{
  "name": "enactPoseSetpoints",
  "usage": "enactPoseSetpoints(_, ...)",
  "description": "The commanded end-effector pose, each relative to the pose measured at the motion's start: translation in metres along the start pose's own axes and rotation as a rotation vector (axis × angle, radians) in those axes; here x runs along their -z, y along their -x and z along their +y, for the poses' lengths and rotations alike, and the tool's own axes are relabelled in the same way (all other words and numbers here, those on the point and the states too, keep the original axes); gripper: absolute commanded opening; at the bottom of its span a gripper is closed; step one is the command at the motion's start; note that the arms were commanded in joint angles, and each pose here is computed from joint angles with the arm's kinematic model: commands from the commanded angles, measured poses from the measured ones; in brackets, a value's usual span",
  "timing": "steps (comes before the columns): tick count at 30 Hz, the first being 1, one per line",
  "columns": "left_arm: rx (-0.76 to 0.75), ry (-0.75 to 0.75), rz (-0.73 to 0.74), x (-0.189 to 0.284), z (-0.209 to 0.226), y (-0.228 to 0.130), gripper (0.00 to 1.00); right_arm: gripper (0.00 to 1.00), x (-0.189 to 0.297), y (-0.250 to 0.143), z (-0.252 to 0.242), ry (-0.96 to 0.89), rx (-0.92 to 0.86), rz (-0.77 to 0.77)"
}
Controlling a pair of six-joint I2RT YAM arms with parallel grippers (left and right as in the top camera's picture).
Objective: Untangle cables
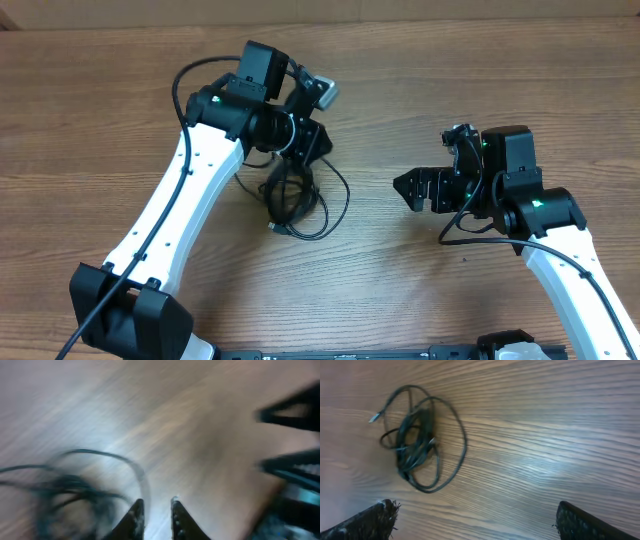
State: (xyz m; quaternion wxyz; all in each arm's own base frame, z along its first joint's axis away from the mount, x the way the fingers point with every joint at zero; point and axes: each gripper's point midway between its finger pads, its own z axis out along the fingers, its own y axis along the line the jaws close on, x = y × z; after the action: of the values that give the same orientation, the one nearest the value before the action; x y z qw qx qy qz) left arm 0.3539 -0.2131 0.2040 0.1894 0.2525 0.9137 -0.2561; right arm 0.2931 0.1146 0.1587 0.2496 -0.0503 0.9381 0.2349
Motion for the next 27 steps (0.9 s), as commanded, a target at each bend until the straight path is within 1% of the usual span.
enactPoseSetpoints(1,0.109,0.299,-0.044,0.022,0.056,0.007,0.38,1.0,-0.001,-0.004,-0.018,-0.092,-0.002,0.005)
enactPoseSetpoints(2,0.123,0.312,-0.045,0.024,0.059,0.006,0.44,1.0,-0.001,-0.004,-0.018,-0.096,-0.002,0.008)
enactPoseSetpoints(5,0.149,0.314,-0.029,0.021,0.061,0.002,0.5,1.0,-0.001,-0.005,-0.018,-0.096,-0.004,0.012)
enactPoseSetpoints(10,0.189,0.305,0.043,0.003,0.063,-0.012,0.51,1.0,-0.001,-0.007,-0.019,-0.097,-0.007,0.019)
enactPoseSetpoints(13,0.214,0.251,0.125,-0.021,0.057,-0.028,0.49,1.0,-0.001,-0.009,-0.019,-0.098,-0.009,0.025)
enactPoseSetpoints(15,0.227,0.226,0.176,-0.037,0.054,-0.036,0.46,1.0,-0.001,-0.009,-0.019,-0.099,-0.01,0.027)
enactPoseSetpoints(18,0.277,0.226,0.259,-0.058,0.057,-0.053,0.42,1.0,-0.001,-0.01,-0.019,-0.099,-0.01,0.029)
enactPoseSetpoints(20,0.342,0.235,0.312,-0.07,0.059,-0.065,0.35,1.0,-0.001,-0.01,-0.019,-0.099,-0.01,0.029)
enactPoseSetpoints(22,0.402,0.246,0.389,-0.084,0.062,-0.082,0.31,1.0,-0.001,-0.01,-0.019,-0.099,-0.01,0.029)
enactPoseSetpoints(27,0.467,0.261,0.506,-0.104,0.069,-0.109,0.27,1.0,-0.001,-0.01,-0.019,-0.099,-0.011,0.029)
